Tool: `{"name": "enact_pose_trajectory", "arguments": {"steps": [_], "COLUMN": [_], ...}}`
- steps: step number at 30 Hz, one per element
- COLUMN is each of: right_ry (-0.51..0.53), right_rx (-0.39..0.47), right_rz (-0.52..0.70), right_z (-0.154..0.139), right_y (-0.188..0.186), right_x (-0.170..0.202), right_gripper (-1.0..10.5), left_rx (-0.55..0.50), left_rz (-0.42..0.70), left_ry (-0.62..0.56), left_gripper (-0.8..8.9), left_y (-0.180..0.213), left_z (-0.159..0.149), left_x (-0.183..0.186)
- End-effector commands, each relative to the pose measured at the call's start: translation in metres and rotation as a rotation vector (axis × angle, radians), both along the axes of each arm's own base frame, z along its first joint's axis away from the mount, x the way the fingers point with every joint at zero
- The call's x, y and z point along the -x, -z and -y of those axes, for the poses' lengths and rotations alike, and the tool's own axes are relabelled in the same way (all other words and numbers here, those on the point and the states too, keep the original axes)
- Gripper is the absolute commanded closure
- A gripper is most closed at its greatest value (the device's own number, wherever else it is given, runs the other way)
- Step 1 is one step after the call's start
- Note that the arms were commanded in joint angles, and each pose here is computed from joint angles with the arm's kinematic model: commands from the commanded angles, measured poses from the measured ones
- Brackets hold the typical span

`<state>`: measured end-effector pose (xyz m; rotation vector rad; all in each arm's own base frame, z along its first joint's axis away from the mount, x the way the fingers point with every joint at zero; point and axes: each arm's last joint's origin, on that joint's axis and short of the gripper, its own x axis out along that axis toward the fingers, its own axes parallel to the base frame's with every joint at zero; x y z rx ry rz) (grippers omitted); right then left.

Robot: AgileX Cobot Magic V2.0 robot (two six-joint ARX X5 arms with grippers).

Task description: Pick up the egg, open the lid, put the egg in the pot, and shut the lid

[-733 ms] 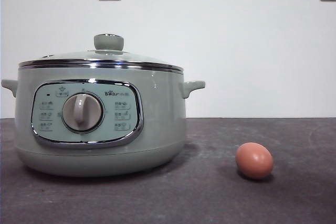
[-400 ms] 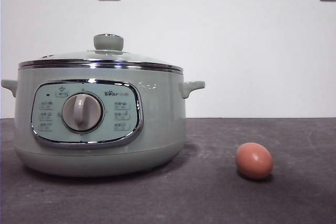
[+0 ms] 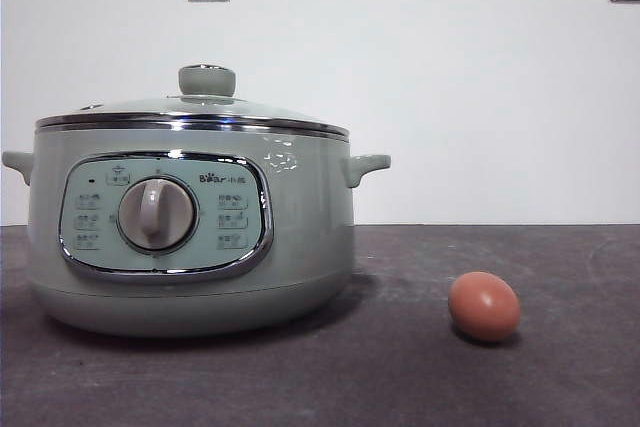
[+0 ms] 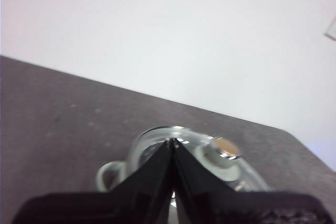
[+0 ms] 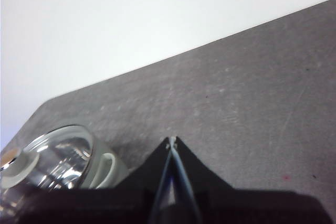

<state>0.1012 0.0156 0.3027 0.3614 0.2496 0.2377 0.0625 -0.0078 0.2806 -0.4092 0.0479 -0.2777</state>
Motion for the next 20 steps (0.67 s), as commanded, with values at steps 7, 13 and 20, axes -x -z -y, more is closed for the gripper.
{"name": "enact_pose_trajectory", "arguments": {"steps": [7, 13, 20], "right_ry": [-0.314, -0.474, -0.472], "right_rx": [0.048, 0.009, -0.017], "right_rz": [-0.098, -0.16, -0.248], "right_z": [-0.011, -0.017, -0.019], "right_y": [-0.046, -0.047, -0.037], "right_x": [-0.026, -0.047, -0.061], "right_gripper": [9.5, 9.2, 4.8], "left_rx": [0.002, -0.01, -0.002], "left_rz": [-0.058, -0.095, -0.143], "left_ry": [0.204, 0.275, 0.297], "left_gripper": [8.04, 7.7, 4.58], "left_y": [-0.038, -0.052, -0.054], "left_z": [0.005, 0.007, 0.007], "left_x": [-0.016, -0.033, -0.047]}}
